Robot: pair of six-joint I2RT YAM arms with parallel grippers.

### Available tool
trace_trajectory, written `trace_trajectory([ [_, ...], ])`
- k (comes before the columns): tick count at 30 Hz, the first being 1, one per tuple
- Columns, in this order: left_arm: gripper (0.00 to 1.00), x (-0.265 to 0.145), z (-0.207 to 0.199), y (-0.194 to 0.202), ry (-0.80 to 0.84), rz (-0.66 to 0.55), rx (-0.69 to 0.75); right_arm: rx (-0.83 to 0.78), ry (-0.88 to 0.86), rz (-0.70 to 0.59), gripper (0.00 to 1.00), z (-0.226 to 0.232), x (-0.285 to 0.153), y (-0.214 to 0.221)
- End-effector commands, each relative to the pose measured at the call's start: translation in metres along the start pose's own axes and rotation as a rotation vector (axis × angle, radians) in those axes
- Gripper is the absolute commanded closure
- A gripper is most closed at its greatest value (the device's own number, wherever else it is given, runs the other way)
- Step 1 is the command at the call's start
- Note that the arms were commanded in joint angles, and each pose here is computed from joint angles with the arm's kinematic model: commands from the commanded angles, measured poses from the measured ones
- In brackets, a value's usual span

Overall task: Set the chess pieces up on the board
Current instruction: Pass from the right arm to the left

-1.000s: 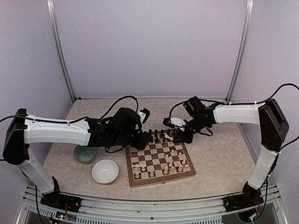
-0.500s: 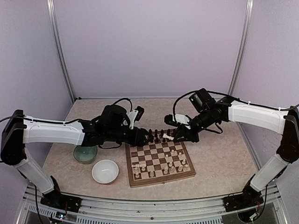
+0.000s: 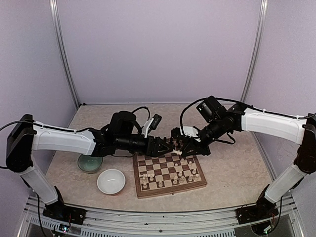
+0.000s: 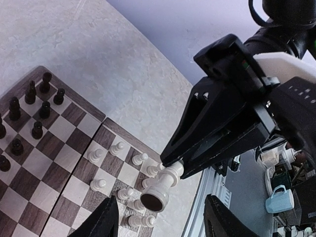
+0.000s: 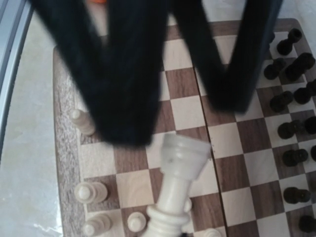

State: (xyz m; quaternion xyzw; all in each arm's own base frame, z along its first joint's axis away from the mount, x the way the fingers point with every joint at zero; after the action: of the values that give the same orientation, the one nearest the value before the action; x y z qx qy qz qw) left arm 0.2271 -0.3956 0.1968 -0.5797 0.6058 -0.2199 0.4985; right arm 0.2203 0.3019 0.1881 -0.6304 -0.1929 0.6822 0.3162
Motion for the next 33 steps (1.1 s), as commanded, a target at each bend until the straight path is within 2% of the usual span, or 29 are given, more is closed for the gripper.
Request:
trace_trajectory([
  [1,0.41,0.012,-0.009,-0.001,0.05,0.019,0.003,-0.027,-0.014,-0.031,0.99,0.007,-0.008,-0.011],
  [4,0.42,0.017,-0.008,0.002,0.057,0.03,-0.002,-0.03,-0.022,-0.033,0.98,0.008,-0.009,-0.012],
  [12,0.58,0.021,-0.012,0.0,0.105,0.021,-0.004,-0.038,-0.04,-0.018,0.98,0.012,-0.006,-0.01],
  [26,0.8,0.026,-0.016,0.003,0.159,0.037,-0.013,-0.033,-0.022,-0.02,0.97,0.009,-0.006,-0.012],
  [30,0.84,0.024,-0.018,-0.004,0.159,0.011,-0.004,-0.019,0.018,-0.046,0.84,0.004,-0.013,-0.017],
  [33,0.86,0.019,-0.019,-0.016,0.147,-0.037,0.012,0.03,0.072,-0.135,0.65,-0.011,-0.038,-0.031],
])
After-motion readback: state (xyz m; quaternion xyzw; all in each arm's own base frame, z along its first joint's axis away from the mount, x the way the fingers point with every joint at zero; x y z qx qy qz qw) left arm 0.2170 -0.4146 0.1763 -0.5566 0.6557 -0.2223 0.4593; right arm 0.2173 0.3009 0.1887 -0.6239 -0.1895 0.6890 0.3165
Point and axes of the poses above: each gripper's point midway between its finger pads, its own x axis out along the fingers, its own z axis along the line the jaws close on, y = z × x, the point moved 3 cm from there along -x, back along the fingers, and after that the axes turned 15 degrees about x, right-handed, at the moved point
